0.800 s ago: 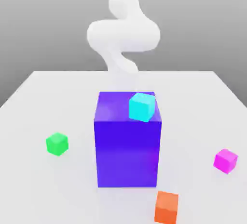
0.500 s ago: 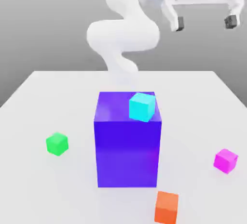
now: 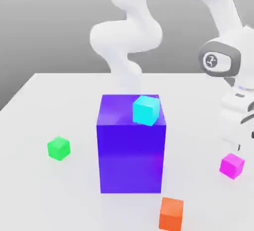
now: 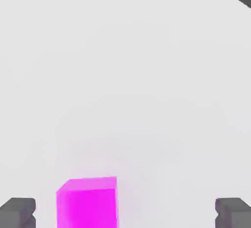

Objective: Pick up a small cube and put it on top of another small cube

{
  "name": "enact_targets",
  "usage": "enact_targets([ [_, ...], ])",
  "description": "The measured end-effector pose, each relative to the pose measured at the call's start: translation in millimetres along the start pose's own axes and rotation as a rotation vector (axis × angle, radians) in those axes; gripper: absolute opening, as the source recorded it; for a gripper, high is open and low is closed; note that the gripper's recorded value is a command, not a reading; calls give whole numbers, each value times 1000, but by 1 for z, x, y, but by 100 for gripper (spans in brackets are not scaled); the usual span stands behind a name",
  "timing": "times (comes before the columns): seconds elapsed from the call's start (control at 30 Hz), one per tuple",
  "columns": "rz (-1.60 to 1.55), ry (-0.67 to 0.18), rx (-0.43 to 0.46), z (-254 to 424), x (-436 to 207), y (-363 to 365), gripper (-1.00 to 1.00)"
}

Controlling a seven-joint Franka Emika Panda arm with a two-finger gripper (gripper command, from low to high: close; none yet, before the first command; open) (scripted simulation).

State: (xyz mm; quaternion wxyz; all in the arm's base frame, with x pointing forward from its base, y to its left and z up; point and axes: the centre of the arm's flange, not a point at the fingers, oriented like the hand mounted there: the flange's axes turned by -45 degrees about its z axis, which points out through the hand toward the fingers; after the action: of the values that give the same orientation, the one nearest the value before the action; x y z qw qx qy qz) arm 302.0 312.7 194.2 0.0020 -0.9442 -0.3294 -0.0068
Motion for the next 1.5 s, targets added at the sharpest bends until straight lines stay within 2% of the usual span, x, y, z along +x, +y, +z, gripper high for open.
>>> enact_targets([
  [0.17, -9, -14, 2, 59, -5, -5, 0],
  [0.2, -10, -14, 2, 65, -6, -5, -100],
  [0.43, -10, -13, 2, 64, -6, -5, -100],
  [0.63, -18, -8, 0, 8, 0, -5, -100],
  [0.73, 15, 12, -31, -7, 12, 47, -100],
  [0.9, 131, 24, -110, -30, 0, 174, -100],
  [1.07, 291, 6, -190, -53, -59, 308, -100],
  [1.3, 470, -58, -288, -85, -189, 435, -100],
  [1.37, 532, -76, -284, -90, -233, 446, -100],
  [1.5, 667, -85, -219, -87, -309, 433, -100],
])
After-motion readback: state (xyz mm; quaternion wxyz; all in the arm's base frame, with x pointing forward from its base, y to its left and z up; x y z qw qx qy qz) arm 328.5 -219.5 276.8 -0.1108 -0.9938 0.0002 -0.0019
